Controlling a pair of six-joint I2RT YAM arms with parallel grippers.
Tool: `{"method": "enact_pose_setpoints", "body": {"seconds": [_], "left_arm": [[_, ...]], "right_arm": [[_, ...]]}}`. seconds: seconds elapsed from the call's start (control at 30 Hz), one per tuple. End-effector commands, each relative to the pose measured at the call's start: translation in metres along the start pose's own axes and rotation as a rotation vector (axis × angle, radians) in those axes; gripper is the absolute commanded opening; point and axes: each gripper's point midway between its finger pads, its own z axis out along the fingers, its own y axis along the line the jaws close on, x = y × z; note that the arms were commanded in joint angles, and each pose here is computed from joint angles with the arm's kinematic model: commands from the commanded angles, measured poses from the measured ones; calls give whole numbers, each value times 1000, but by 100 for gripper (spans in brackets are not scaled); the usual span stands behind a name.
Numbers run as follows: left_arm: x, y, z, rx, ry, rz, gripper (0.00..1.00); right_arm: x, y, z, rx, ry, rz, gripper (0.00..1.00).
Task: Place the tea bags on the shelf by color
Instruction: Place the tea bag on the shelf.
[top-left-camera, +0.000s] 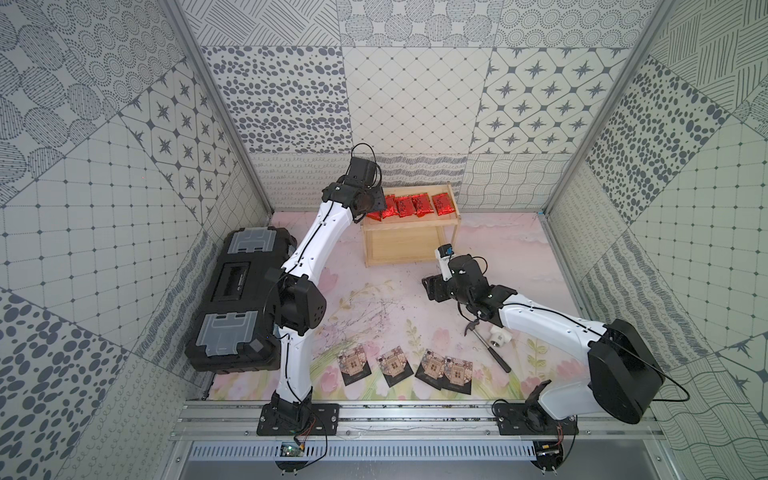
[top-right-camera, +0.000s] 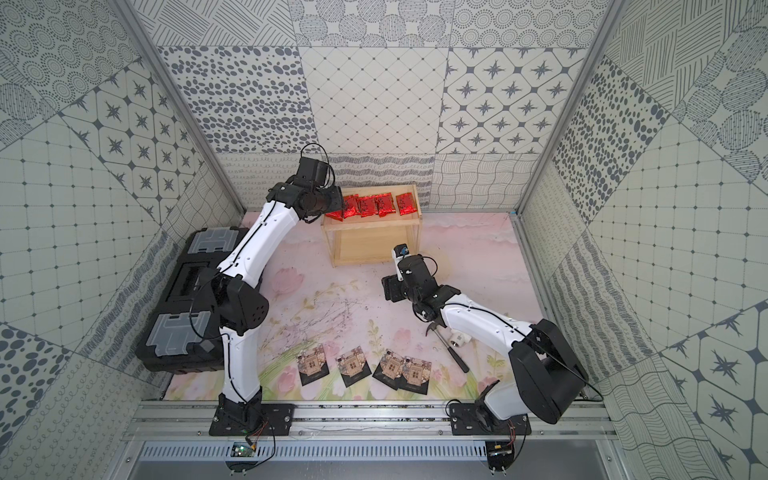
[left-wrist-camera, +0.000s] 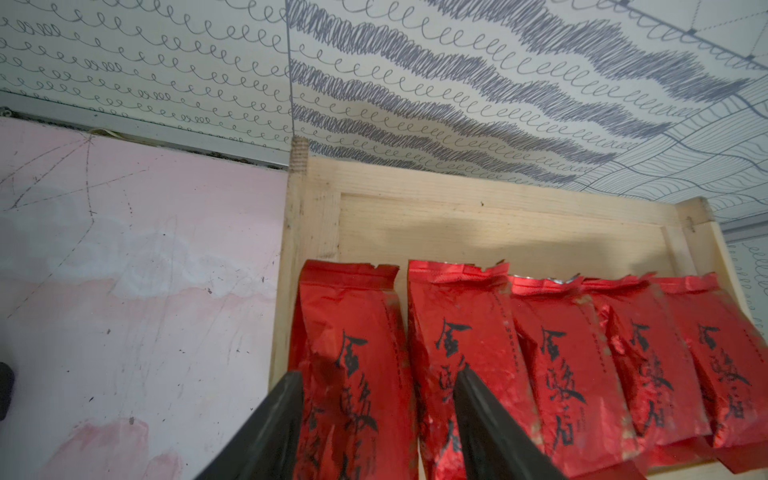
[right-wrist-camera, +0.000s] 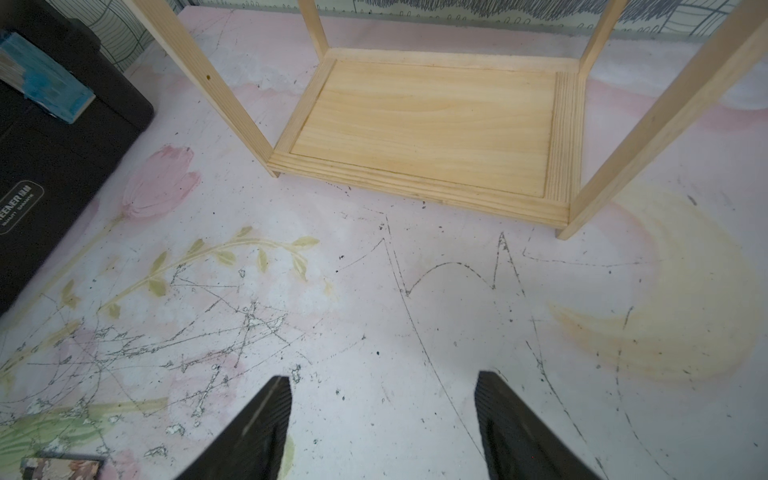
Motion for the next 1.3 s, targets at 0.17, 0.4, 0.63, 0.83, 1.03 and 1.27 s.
{"method": "enact_pose_setpoints", "body": {"seconds": [0.17, 0.4, 0.63, 0.83, 1.03, 1.27], "left_arm": [[-18, 4, -19, -7, -61, -10, 62], [-16, -18, -19, 93, -47, -36, 51], [-21, -26, -17, 107, -80, -17, 43], [-11, -23, 3, 92, -49, -10, 41], [-4, -17, 12, 65, -25, -6, 41], [-6, -18, 6, 69, -30, -11, 41]], "right_arm": [[-9, 2, -7, -9, -43, -6, 75], [-8, 3, -6, -17, -41, -1, 74], [-7, 4, -6, -20, -43, 2, 67], [-7, 4, -6, -20, -43, 2, 63], [-6, 2, -8, -15, -42, 1, 62], [-8, 3, -8, -17, -49, 1, 62]]}}
